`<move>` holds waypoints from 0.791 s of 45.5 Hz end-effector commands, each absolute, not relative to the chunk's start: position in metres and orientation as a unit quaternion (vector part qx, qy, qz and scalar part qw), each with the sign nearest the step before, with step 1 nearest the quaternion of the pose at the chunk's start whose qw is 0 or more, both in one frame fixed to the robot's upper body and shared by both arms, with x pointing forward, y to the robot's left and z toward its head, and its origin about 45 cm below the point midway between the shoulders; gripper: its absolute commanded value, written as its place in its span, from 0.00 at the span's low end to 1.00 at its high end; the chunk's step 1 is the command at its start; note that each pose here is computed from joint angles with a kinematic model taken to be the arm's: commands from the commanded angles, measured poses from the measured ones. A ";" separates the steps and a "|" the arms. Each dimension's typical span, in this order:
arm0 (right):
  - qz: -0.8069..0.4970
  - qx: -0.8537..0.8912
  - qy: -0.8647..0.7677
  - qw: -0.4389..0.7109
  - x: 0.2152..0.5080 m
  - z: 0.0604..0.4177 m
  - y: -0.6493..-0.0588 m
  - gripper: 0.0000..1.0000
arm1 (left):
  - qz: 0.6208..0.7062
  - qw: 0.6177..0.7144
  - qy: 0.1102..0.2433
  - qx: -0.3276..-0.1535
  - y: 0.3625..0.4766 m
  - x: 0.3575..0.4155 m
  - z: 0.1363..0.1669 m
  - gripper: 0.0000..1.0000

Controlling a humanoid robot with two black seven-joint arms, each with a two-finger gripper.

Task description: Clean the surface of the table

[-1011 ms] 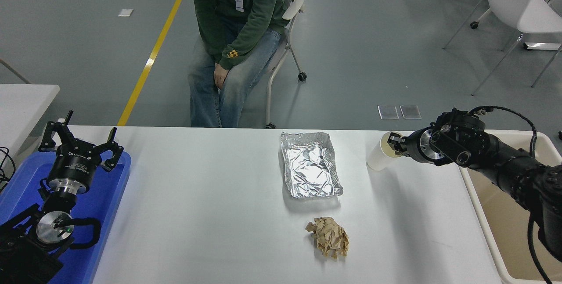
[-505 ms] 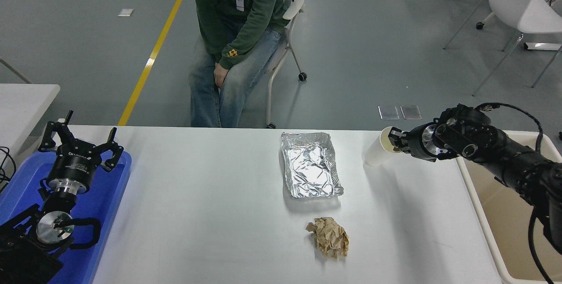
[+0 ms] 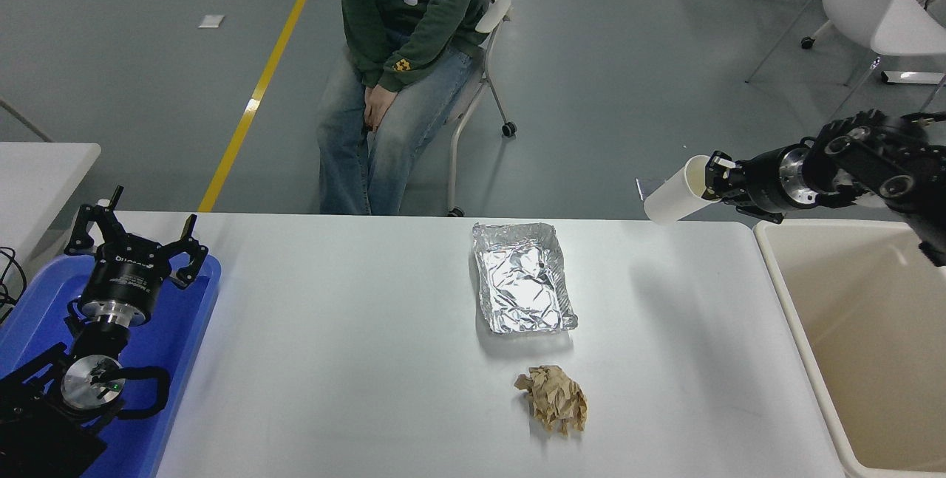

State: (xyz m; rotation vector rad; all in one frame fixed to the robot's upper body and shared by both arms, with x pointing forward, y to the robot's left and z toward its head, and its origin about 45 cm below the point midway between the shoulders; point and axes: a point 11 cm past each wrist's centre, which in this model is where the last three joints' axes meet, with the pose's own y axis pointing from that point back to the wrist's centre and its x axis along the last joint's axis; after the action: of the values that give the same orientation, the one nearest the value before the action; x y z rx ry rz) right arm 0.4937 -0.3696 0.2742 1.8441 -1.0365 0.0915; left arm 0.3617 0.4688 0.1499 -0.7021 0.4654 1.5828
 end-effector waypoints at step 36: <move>0.053 0.781 -0.435 0.446 0.464 0.400 -0.441 0.00 | 0.689 0.625 0.203 -0.306 0.469 0.3618 0.1500 1.00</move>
State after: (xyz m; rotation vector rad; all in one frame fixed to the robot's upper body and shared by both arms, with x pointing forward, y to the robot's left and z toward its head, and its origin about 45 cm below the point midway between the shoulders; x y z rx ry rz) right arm 0.4708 -0.4323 0.3846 1.9210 -1.0763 0.1239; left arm 0.3617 0.4688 0.1499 -0.7021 0.4655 1.5827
